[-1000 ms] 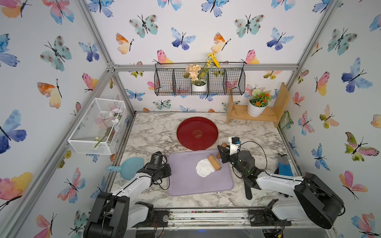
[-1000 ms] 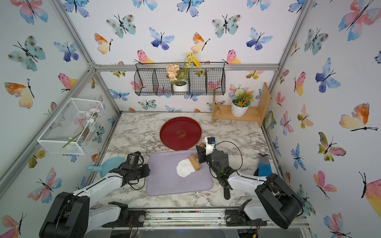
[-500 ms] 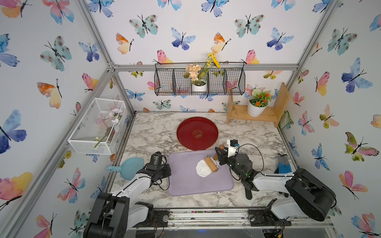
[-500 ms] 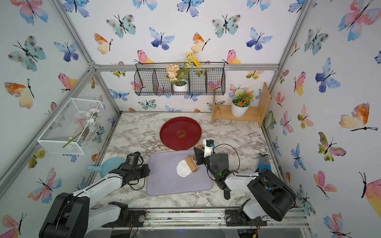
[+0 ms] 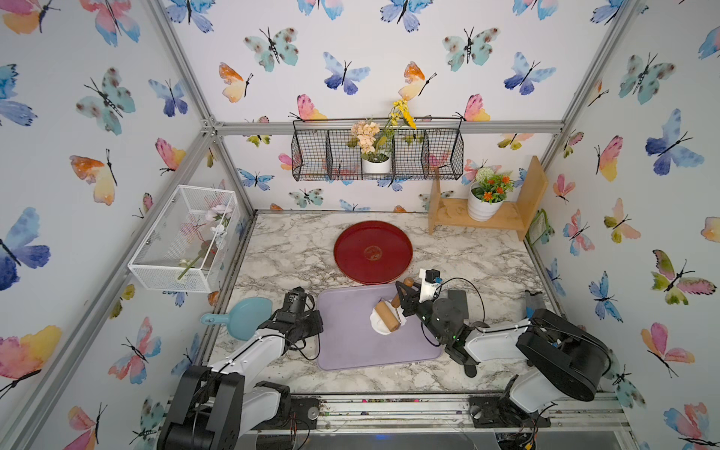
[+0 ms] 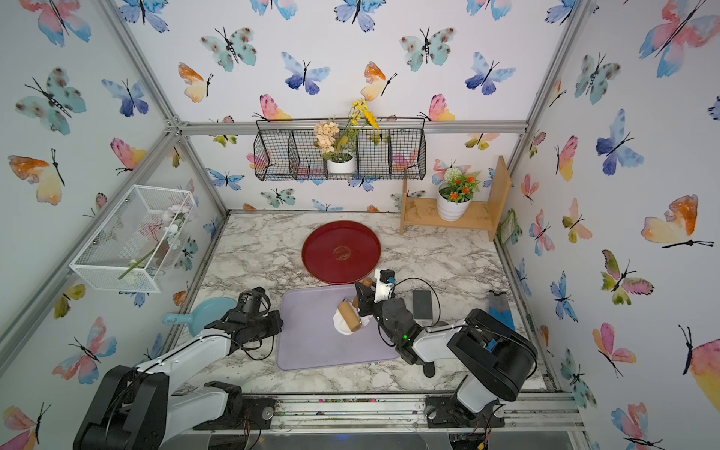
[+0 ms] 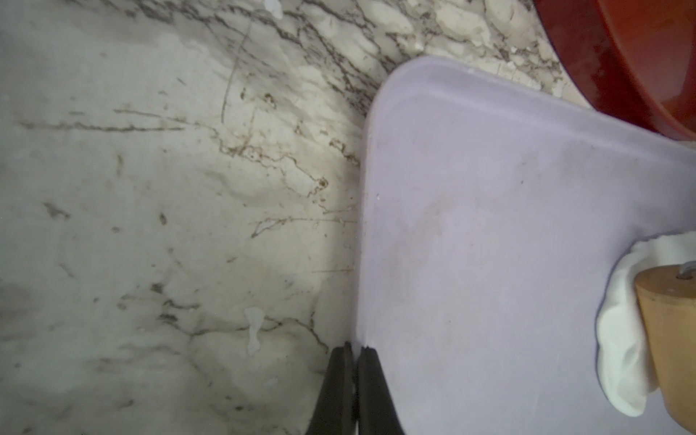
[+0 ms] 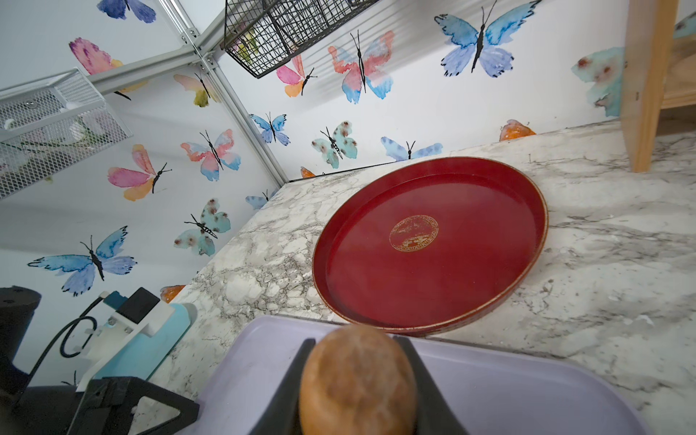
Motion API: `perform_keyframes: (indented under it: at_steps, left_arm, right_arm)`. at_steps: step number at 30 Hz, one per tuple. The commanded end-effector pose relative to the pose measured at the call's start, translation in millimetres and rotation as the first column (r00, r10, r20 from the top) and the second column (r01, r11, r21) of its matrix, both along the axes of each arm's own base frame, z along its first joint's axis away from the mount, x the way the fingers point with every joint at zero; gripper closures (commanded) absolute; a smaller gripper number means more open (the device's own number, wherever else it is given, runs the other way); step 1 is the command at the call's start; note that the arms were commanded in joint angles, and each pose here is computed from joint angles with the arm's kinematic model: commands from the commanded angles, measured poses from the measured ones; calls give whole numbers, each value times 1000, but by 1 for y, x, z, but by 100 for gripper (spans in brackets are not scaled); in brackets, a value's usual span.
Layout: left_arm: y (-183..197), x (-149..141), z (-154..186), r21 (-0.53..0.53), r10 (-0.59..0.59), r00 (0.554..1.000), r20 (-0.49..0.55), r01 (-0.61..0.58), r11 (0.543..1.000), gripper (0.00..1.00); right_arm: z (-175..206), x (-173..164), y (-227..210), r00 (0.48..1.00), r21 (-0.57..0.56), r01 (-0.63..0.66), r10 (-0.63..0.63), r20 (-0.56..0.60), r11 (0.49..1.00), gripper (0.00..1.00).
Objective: Roll out the dumpling wrappers from the dough
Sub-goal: Flatten out the dough on the work surface.
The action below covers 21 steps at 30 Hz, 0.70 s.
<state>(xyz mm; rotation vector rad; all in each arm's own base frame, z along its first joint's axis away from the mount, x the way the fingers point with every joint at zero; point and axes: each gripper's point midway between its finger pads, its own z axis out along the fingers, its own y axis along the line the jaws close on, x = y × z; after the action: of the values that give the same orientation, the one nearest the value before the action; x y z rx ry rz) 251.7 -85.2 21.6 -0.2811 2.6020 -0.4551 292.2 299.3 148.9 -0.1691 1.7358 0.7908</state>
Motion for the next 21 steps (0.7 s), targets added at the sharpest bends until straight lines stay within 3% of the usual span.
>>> perform_keyframes:
  at_steps: [1,13,21]
  left_arm:
    - [-6,-1,6,-53,10,1000,4,-10,999,100]
    - [-5,-1,5,-51,10,1000,4,-10,999,100]
    - [-5,0,5,-48,12,1000,5,-12,999,100]
  right_arm:
    - [-74,-17,-2,987,-201,-36,4,-158,979,99]
    - [-80,-19,4,988,-191,-9,-21,-154,982,98]
    - [-12,2,5,993,-123,100,-106,-45,987,98]
